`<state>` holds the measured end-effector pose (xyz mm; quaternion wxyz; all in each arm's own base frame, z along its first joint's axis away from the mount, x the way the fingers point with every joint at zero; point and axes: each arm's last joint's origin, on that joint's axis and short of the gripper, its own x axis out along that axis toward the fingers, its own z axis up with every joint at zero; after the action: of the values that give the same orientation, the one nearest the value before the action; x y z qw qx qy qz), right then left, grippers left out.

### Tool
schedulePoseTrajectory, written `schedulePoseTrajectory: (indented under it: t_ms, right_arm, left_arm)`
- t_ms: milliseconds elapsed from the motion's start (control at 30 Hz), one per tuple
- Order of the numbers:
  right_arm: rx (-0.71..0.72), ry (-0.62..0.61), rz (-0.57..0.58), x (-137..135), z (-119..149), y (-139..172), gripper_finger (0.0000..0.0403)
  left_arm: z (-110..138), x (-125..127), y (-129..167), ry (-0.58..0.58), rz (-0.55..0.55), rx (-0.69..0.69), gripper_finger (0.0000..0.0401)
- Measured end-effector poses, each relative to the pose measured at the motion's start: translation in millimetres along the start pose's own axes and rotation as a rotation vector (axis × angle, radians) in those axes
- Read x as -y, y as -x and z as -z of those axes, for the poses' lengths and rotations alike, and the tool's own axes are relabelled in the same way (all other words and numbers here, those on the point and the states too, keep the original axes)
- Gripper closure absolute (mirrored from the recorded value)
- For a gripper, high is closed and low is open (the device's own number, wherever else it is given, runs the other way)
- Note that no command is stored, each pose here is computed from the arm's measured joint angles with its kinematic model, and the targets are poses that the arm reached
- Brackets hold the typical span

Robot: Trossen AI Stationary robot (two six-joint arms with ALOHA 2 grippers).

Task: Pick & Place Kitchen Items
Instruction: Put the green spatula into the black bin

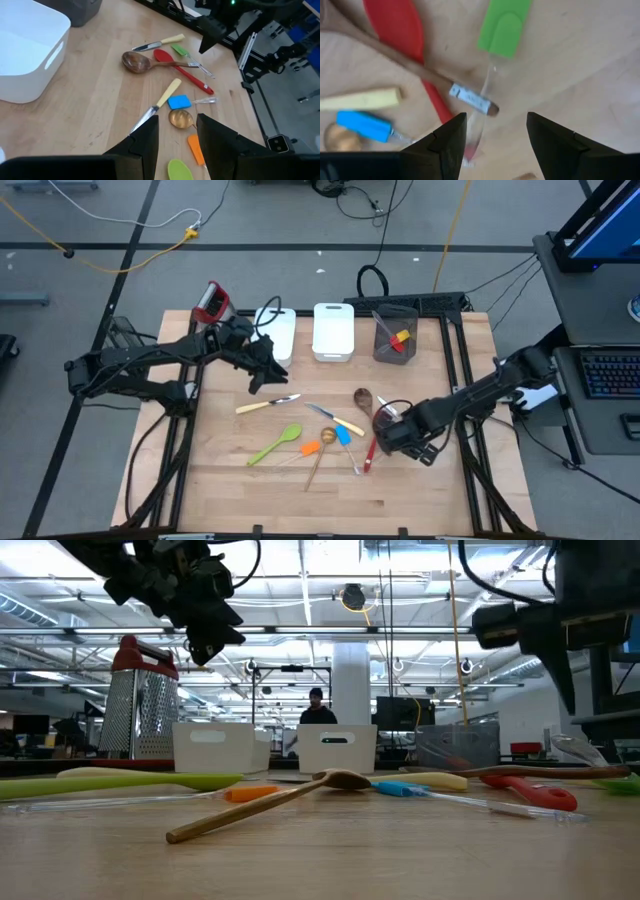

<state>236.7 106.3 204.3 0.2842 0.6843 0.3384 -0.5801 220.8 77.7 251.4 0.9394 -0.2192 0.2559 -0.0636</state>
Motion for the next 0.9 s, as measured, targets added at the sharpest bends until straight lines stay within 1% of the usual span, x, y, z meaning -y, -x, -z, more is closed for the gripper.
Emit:
schedulePoseTrajectory:
  t_ms: [167, 400, 667, 900]
  right_arm:
    - [0.028, -0.025, 0.027, -3, 0, -9, 0.0203]
    - [0.06, -0.061, 0.059, 0, -8, -17, 0.02]
    - [-0.001, -0.069, 0.019, -1, -9, -31, 0.0202]
    - [0.042, -0.096, 0.043, 1, -22, -42, 0.0202]
  left_arm:
    - [1, 0, 0, 0.007, 0.007, -0.014, 0.0265]
    - [2, 0, 0, 0.012, 0.013, -0.02, 0.0265]
    - [2, 0, 0, 0.016, 0.014, -0.02, 0.0265]
    - [2, 0, 0, 0.02, 0.014, -0.02, 0.0265]
